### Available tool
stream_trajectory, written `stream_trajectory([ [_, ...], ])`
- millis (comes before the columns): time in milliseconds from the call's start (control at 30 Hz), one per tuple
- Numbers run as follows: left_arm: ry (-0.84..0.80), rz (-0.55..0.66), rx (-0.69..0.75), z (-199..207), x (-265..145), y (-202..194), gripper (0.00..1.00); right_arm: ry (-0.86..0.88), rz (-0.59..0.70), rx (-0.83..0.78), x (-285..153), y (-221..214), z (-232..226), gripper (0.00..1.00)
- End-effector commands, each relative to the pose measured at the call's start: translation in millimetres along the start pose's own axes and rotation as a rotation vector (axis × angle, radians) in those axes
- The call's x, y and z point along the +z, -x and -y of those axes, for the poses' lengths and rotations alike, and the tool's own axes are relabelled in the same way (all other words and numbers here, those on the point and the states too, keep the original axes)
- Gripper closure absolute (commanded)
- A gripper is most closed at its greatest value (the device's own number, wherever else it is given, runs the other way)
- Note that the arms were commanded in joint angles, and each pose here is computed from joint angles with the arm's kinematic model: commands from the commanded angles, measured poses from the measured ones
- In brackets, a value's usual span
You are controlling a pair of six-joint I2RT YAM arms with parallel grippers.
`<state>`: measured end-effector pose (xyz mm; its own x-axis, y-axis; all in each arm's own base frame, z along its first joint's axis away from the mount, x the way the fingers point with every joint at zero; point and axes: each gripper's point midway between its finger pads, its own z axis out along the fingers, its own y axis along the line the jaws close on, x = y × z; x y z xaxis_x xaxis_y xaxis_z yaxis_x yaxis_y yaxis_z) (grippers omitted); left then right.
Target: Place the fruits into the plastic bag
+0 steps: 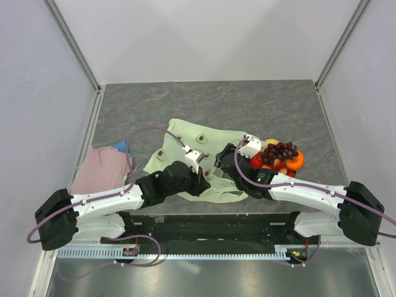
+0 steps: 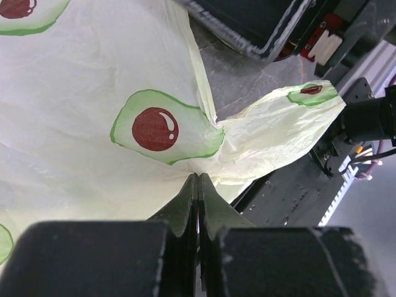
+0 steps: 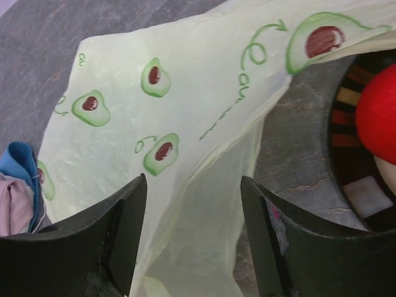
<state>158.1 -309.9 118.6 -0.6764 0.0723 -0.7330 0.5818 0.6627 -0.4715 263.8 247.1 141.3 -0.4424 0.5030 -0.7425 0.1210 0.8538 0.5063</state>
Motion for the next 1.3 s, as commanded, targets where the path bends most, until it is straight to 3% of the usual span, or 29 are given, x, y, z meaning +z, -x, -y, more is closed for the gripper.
stream_trajectory([
  [0, 0.078, 0.048, 0.019, -12.7, -5.8, 13.3, 0.99, 0.008, -0.011, 0.023, 0.6, 5.2, 8.4, 0.30],
  [67, 0.104, 0.000, 0.077, -20.4, -10.3, 5.2, 0.98, 0.013, 0.002, 0.028, -1.9, 12.8, 9.9, 0.30],
  [133, 0.084, -0.026, 0.133, -15.1, -13.4, 7.9, 0.89, 0.018, 0.012, 0.004, -4.9, 19.5, 10.6, 0.28],
  [167, 0.087, -0.055, 0.150, -15.8, -15.5, 3.9, 0.71, 0.030, 0.024, 0.008, -8.8, 27.6, 8.4, 0.28],
  [233, 0.050, -0.045, 0.183, -5.6, -20.3, 14.2, 0.50, 0.037, 0.044, -0.020, -14.1, 38.2, 7.0, 0.27],
  [267, 0.038, -0.038, 0.193, -1.9, -22.5, 18.3, 0.34, 0.058, 0.062, -0.013, -20.6, 48.9, 2.0, 0.26],
  [367, 0.009, 0.015, 0.225, 12.9, -28.7, 42.5, 0.23, 0.079, 0.084, -0.049, -30.2, 66.4, 1.2, 0.23],
  [533, 0.066, 0.043, 0.288, 22.0, -8.5, 80.5, 0.20, 0.049, 0.076, -0.062, -29.9, 82.5, 24.1, 0.23],
  [667, 0.259, -0.114, 0.351, -12.3, 44.1, 65.7, 0.21, 0.029, 0.108, -0.039, -35.9, 99.0, 47.4, 0.23],
  [933, 0.493, -0.170, 0.467, -50.6, 71.5, 75.6, 0.17, 0.025, 0.141, 0.002, -59.1, 108.3, 72.0, 0.22],
  [1267, 0.520, -0.299, 0.480, -77.9, 96.5, 46.6, 0.16, 0.034, 0.130, 0.012, -62.2, 104.7, 74.9, 0.22],
])
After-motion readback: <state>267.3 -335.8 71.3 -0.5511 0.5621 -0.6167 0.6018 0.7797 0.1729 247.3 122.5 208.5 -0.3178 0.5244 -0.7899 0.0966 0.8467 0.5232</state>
